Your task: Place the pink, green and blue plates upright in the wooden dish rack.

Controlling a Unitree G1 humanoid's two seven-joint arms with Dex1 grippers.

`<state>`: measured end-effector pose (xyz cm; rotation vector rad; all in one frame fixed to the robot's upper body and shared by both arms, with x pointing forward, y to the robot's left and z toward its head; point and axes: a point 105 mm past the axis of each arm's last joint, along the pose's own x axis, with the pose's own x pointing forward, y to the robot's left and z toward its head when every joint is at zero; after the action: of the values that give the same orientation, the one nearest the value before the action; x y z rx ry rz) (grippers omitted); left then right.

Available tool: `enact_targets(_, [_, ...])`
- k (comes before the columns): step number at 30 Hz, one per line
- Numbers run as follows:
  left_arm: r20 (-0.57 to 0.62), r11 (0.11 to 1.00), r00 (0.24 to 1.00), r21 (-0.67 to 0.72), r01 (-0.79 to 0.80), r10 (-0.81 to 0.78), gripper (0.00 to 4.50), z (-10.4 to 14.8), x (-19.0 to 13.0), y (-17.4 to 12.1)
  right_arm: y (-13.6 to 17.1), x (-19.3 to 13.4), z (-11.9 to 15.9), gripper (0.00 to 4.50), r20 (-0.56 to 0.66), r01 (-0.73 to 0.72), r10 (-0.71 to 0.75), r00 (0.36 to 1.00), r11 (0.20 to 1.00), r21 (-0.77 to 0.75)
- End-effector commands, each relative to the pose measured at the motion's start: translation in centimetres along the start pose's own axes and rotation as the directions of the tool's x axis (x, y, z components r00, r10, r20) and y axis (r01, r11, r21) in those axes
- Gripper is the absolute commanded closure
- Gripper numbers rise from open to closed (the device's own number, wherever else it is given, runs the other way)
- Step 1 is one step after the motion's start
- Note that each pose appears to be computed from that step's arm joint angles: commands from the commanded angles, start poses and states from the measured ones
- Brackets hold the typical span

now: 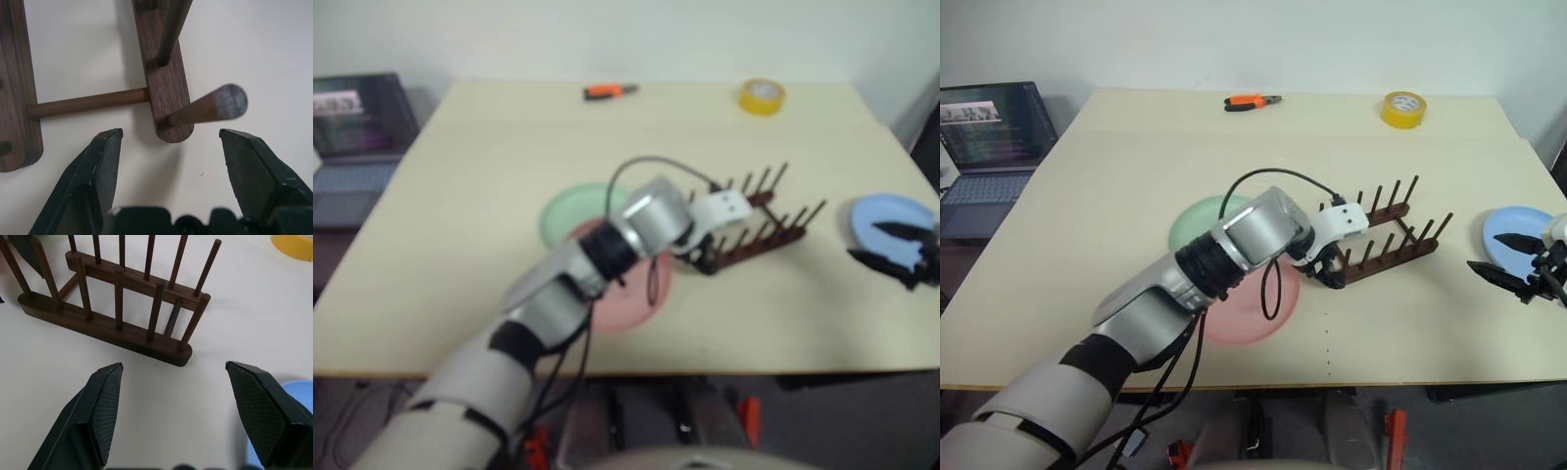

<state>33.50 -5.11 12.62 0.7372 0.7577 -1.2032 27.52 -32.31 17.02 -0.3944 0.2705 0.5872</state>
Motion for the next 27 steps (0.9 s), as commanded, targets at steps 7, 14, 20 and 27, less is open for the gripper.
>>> enact_targets(7, [0.019,0.999,0.999,0.024,-0.030,0.030,1.00,1.5,0.2,0.5,0.3,-0.2,1.0,0.84,0.039,0.006,-0.006,0.999,1.000,-0.020])
enact_targets(14, [0.008,0.999,0.999,0.018,-0.034,0.034,1.00,1.4,0.9,0.4,0.7,-0.2,0.8,0.84,0.040,0.005,-0.005,0.999,1.000,-0.011])
enact_targets(20, [0.006,0.999,1.000,0.022,-0.029,0.029,1.65,1.3,1.3,0.3,0.8,-0.5,0.7,0.79,0.036,0.011,-0.011,0.999,1.000,-0.007])
enact_targets(27, [0.002,0.999,1.000,0.027,-0.031,0.031,3.49,1.2,1.5,0.4,0.8,-0.8,0.5,0.79,0.032,0.020,-0.020,0.999,1.000,-0.003])
